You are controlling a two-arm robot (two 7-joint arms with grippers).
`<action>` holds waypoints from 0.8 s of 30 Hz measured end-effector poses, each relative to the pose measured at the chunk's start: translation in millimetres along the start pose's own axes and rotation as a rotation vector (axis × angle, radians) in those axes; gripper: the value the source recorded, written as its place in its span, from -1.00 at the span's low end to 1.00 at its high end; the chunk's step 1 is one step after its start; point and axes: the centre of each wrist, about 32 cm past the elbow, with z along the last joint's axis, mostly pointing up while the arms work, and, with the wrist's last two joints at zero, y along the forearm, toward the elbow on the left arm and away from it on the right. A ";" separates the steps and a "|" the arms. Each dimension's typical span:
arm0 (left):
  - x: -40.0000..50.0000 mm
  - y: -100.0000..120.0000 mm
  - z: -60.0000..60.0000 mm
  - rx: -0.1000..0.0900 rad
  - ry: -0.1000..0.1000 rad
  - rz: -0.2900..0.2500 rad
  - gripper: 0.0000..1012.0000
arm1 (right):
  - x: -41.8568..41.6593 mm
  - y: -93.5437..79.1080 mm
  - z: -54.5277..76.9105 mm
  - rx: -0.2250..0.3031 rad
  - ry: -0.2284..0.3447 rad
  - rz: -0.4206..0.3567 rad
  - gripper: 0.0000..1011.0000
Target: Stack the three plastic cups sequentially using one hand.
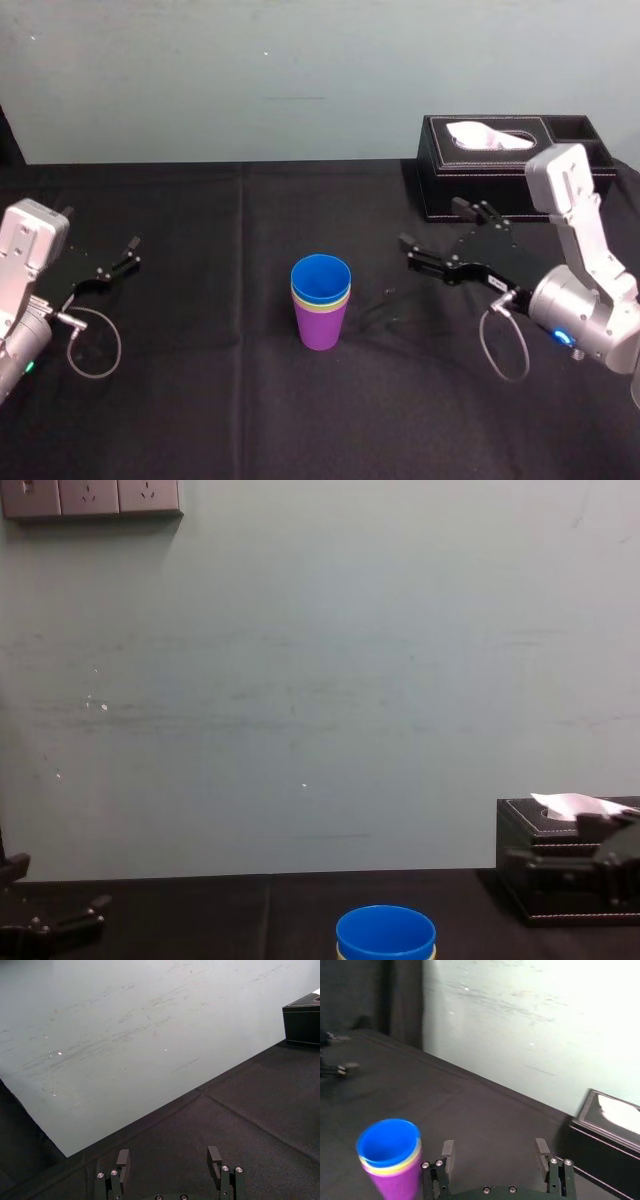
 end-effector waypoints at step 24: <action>0.0 0.0 0.0 0.000 0.000 0.000 1.00 | 4.5 -5.9 -28.4 -0.040 -0.018 -0.086 0.98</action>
